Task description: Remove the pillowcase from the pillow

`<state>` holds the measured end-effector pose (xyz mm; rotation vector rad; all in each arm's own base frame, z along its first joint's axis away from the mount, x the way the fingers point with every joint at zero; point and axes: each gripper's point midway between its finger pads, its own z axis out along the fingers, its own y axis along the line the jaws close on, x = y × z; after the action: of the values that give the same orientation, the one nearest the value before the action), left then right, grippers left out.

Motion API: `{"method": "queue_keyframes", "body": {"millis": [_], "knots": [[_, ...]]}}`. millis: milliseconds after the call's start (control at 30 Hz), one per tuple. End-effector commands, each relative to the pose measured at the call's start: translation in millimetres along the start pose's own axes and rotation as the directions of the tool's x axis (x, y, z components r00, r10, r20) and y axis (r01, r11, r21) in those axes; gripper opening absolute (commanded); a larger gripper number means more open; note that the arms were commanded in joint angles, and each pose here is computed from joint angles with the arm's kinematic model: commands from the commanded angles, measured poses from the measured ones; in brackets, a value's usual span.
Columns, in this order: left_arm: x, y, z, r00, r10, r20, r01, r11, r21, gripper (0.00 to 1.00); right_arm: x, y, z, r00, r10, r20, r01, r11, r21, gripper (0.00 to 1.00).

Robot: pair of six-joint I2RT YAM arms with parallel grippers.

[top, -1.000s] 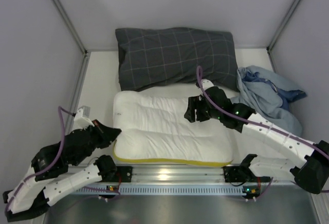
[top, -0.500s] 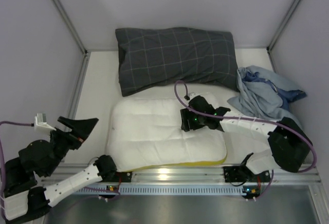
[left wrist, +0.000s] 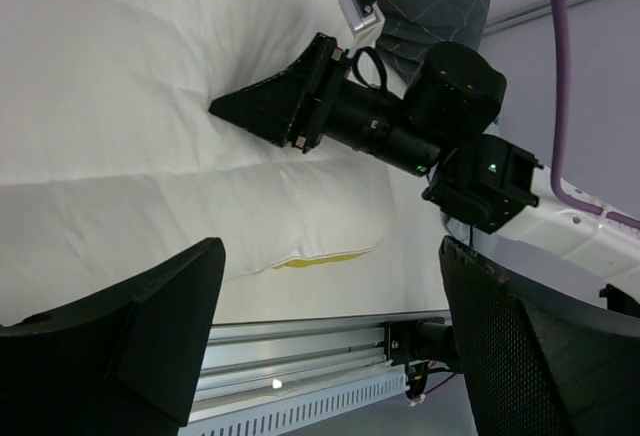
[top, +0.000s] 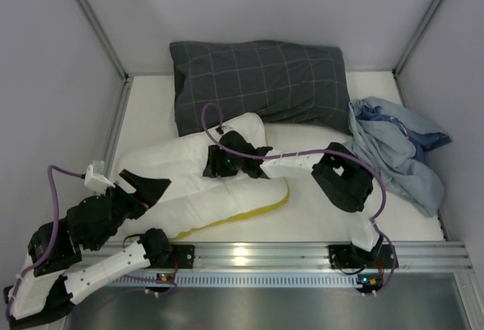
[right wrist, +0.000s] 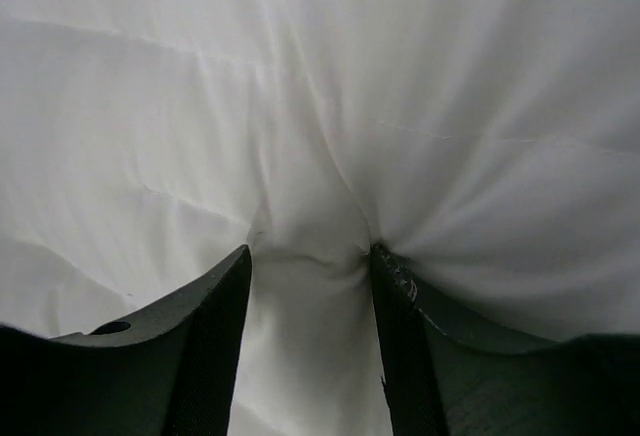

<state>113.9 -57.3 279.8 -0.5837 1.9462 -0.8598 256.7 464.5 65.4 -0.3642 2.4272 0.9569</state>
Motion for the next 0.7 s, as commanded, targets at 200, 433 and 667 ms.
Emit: {"method": "queue_keyframes", "body": {"millis": [200,433,667], "knots": [[21,-19,18,0.997,-0.060,-0.047,0.063,0.995,0.076,0.84,2,49,21,0.969,0.242,-0.052,-0.247,0.955,-0.167,0.48],[80,-12,75,0.989,-0.004,-0.151,0.004,1.000,0.000,0.70,-39,27,-62,0.990,-0.109,0.085,0.115,0.991,-0.075,0.61],[100,-5,113,0.985,0.080,-0.154,-0.096,0.990,-0.099,0.31,-89,-36,-153,0.971,-0.126,0.204,0.124,0.992,0.020,0.65]]}}
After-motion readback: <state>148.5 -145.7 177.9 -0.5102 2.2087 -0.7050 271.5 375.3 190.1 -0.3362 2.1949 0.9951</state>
